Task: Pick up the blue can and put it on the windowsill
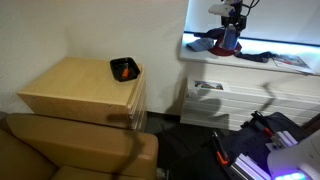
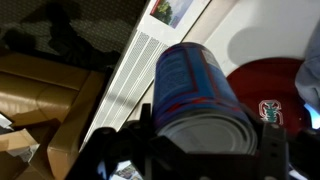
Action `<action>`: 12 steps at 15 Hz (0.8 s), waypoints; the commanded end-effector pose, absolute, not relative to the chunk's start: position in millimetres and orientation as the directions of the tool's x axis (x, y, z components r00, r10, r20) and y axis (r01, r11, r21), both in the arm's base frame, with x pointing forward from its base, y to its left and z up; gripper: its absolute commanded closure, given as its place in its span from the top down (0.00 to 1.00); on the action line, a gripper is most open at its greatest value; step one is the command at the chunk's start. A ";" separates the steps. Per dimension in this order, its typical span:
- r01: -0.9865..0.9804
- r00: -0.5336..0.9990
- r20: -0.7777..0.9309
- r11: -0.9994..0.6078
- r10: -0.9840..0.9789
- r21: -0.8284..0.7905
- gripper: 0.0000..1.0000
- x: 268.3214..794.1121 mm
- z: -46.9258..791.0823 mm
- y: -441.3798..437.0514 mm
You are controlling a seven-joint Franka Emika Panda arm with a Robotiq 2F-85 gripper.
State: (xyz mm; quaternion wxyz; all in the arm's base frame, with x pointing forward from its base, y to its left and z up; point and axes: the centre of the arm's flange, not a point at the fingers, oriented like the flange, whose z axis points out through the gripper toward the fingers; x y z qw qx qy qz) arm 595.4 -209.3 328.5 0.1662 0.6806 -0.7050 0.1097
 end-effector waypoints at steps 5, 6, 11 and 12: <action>-0.980 -0.176 0.368 0.199 -0.913 0.027 0.82 648.1 311.9 -209.0; -0.979 -0.180 0.369 0.203 -0.912 0.026 0.57 651.9 310.4 -206.8; -0.918 -0.383 0.300 0.397 -0.874 -0.018 0.57 681.1 264.8 -213.1; -0.902 -0.421 0.285 0.431 -0.861 -0.030 0.57 686.9 260.0 -213.9</action>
